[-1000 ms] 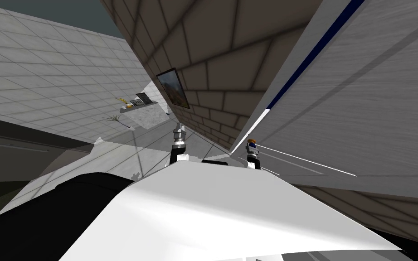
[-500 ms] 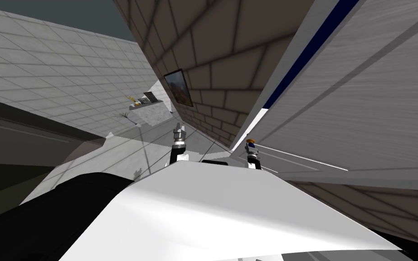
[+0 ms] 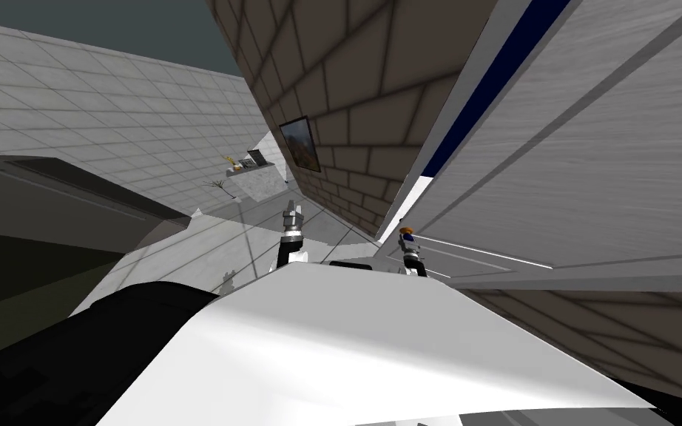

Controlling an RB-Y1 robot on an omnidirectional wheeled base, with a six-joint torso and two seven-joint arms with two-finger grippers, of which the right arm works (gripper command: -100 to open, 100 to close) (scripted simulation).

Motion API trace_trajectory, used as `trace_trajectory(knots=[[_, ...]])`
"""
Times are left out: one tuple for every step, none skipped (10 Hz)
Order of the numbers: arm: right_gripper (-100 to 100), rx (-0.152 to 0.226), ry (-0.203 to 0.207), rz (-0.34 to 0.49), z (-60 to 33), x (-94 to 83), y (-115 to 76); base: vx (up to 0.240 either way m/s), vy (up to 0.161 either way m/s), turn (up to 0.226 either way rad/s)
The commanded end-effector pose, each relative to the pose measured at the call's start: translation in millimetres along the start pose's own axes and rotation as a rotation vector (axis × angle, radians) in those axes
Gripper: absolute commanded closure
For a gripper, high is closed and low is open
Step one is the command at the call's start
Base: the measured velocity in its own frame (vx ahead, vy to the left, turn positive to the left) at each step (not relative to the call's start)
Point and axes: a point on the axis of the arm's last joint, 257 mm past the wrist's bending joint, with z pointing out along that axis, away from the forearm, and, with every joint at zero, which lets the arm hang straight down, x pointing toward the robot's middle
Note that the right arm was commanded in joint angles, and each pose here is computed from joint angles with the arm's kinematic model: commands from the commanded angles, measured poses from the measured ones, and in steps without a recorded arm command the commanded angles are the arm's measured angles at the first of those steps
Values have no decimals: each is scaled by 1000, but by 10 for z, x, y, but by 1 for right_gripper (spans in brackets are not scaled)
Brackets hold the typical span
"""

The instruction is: Pull the door open

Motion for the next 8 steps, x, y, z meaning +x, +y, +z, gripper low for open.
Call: trace_trajectory(knots=[[100,29,5,-1,-30,16,-20,-165,-41,90],[100,35,6,-1,-37,19,-25,-241,-39,92],[100,58,9,-2,-64,29,-42,-218,-11,95],[100,74,11,-2,-84,35,-55,-215,-18,89],[100,99,13,-1,-115,42,-75,-247,-26,92],[100,114,13,-1,-136,46,-88,-267,-31,80],[100,134,14,0,-165,49,-104,-255,-6,69],[100,148,14,1,-186,50,-116,-245,-38,51]])
